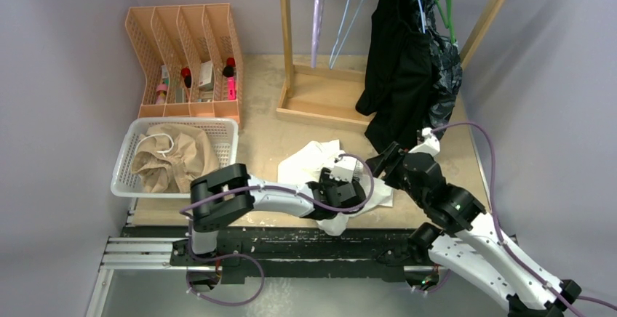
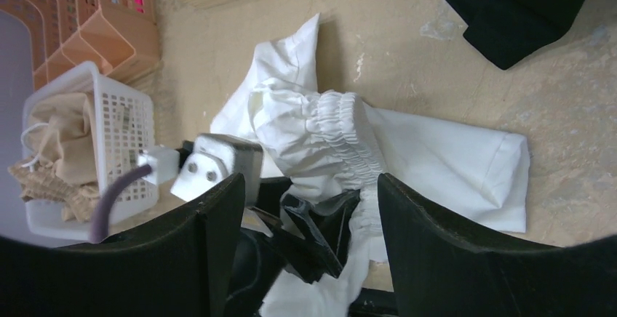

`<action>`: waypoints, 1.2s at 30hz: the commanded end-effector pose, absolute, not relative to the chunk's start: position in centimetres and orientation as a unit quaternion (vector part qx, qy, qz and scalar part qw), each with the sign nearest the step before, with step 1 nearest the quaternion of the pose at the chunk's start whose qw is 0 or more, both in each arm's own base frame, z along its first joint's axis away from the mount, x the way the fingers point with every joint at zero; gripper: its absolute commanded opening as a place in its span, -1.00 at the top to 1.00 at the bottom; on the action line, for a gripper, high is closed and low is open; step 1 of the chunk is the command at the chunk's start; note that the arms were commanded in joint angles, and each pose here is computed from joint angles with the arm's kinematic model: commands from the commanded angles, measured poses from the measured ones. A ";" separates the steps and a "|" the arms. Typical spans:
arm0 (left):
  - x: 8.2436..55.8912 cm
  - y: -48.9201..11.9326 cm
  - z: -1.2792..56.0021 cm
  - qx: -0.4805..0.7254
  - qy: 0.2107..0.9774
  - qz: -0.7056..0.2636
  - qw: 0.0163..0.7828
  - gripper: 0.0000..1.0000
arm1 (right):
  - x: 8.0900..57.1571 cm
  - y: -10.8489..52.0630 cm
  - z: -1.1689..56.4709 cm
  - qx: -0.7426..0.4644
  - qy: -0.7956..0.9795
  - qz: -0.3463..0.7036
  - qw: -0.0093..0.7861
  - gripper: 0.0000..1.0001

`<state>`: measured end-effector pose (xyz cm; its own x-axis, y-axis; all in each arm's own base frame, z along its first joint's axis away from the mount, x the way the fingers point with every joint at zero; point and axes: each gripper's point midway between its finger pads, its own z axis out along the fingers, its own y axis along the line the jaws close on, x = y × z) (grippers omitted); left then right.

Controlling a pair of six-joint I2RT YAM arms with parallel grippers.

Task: Remove the shorts from the hanger
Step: Pick up the shorts at the center of the board, then place the shorts in the basket.

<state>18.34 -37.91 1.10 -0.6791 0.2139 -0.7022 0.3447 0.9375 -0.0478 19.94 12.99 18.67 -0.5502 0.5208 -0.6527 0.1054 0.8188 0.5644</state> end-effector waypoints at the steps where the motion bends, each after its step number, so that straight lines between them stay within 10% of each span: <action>1: 14.6 -27.1 -6.4 0.199 0.925 0.145 0.288 0.05 | 20.2 11.0 22.2 0.229 0.810 0.241 0.482 -0.38; 5: 13.1 -26.2 -8.1 0.155 0.937 0.147 0.278 1.00 | 19.4 9.4 24.8 0.266 0.787 0.254 0.495 -0.63; 16: 16.8 -31.8 5.1 0.068 0.925 0.058 0.369 1.00 | 16.9 10.9 26.2 0.199 0.822 0.282 0.454 -0.85; 36: 24.2 -19.4 29.4 -0.148 0.823 0.040 0.547 1.00 | 17.2 15.5 26.4 0.082 0.804 0.363 0.465 -0.77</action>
<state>23.92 -23.55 24.21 -0.5025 -0.1674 -0.8482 -0.2127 0.9749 -0.0664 17.51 14.28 23.43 -0.5996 0.4186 -0.6821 -0.1011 0.8058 0.5835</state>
